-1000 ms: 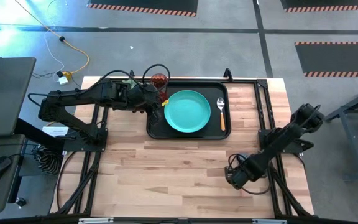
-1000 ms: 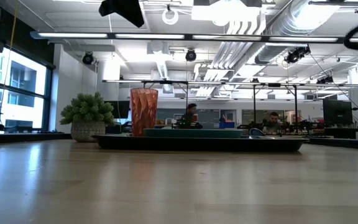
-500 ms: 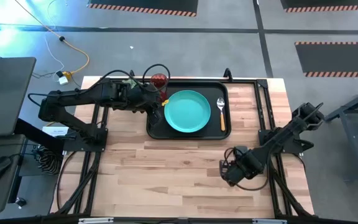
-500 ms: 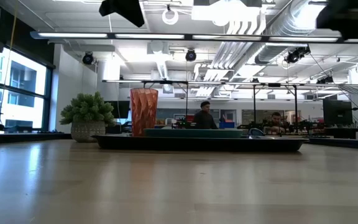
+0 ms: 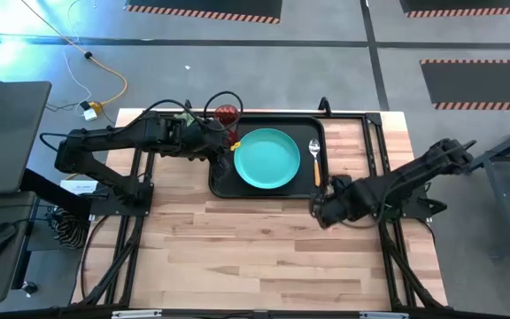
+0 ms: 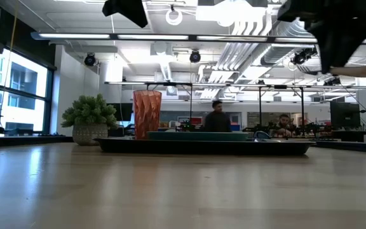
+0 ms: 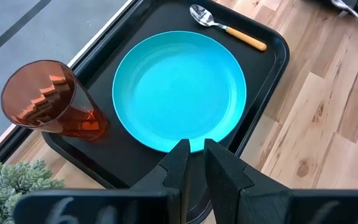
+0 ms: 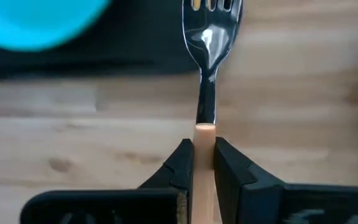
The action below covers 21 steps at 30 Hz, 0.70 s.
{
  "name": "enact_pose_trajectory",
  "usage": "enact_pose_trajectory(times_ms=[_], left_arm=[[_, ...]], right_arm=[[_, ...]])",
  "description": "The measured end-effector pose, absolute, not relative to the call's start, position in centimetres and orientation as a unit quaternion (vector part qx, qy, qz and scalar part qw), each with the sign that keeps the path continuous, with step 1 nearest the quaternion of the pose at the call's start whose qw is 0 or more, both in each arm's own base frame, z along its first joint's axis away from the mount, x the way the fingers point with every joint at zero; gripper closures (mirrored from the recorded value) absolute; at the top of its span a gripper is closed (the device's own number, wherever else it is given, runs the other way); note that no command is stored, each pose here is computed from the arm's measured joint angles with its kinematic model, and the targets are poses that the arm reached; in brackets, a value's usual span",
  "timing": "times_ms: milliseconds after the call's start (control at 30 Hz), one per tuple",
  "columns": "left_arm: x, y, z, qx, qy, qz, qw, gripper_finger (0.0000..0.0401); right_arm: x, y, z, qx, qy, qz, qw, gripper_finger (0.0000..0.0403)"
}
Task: Pick and place plate/cup/fork/spoon on tray
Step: Put the yellow fork on the black tray
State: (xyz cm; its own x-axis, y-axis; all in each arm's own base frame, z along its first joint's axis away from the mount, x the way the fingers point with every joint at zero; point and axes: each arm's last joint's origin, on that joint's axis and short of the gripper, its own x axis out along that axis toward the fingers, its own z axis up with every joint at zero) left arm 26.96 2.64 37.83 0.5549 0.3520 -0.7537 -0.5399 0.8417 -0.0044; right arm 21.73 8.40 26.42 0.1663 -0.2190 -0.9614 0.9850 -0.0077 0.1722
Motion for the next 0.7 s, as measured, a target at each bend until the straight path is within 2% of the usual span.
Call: enact_pose_trajectory(times_ms=[367,700], left_arm=[[27.0,2.7,37.8,-0.118,0.397,0.256,0.874,0.0362],[27.0,2.7,37.8,-0.1,0.401,0.249,0.876,0.0362]], right_arm=[[20.6,1.0,29.2,0.465,0.338,-0.534,0.62,0.0382],[20.9,-5.0,29.9,0.457,0.313,-0.532,0.64,0.0382]])
